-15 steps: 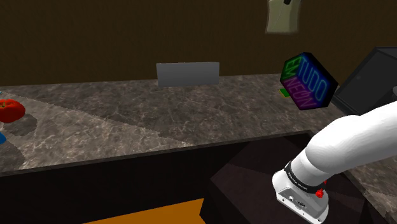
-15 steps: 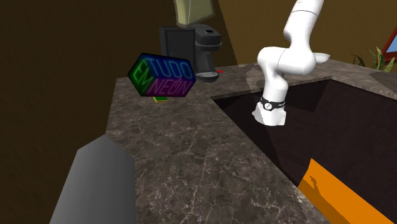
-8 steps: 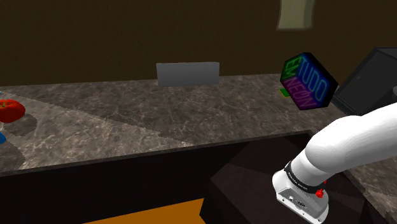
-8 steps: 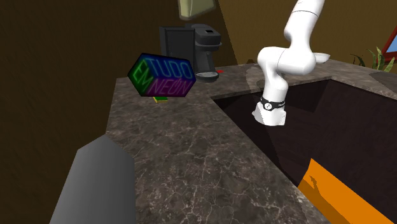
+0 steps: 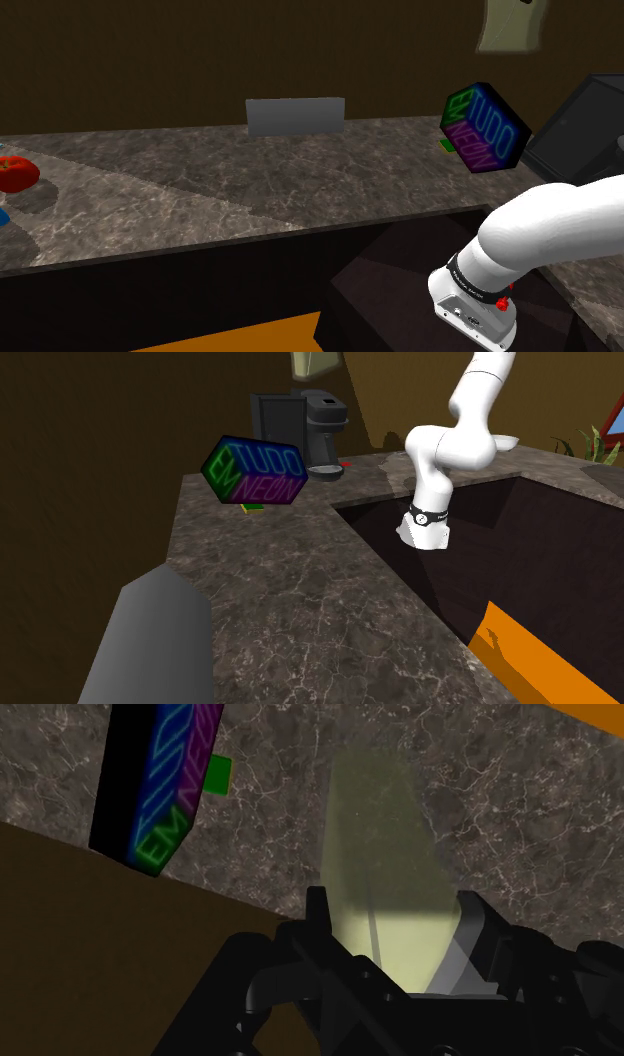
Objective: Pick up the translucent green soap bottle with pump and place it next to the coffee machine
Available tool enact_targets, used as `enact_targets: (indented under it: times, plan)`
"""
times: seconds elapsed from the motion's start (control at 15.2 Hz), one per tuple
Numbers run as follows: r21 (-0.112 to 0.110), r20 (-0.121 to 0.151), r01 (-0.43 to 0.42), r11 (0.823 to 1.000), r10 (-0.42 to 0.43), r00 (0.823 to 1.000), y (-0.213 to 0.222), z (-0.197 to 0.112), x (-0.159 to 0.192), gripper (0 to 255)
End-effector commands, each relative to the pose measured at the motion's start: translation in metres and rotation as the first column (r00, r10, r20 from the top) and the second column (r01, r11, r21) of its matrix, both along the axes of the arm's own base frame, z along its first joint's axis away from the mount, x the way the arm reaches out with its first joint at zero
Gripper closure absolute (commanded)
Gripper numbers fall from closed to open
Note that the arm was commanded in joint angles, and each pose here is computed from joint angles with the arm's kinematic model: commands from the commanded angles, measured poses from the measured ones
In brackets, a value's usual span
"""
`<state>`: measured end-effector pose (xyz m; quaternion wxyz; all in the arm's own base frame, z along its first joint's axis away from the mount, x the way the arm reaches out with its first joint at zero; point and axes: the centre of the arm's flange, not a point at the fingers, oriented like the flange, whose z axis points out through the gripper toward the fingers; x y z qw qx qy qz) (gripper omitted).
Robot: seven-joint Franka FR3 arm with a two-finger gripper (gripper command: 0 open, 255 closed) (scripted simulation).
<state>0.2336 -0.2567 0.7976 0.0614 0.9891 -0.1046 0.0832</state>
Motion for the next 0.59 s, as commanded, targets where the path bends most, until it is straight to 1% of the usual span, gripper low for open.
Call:
enact_targets:
  times: [0.0, 0.53]
  plan:
    - [0.0, 0.0, -0.001, 1.0, 0.001, 1.0, -0.013, -0.003, -0.023, 255]
    - [0.0, 0.0, -0.001, 1.0, 0.001, 1.0, -0.068, -0.002, -0.113, 255]
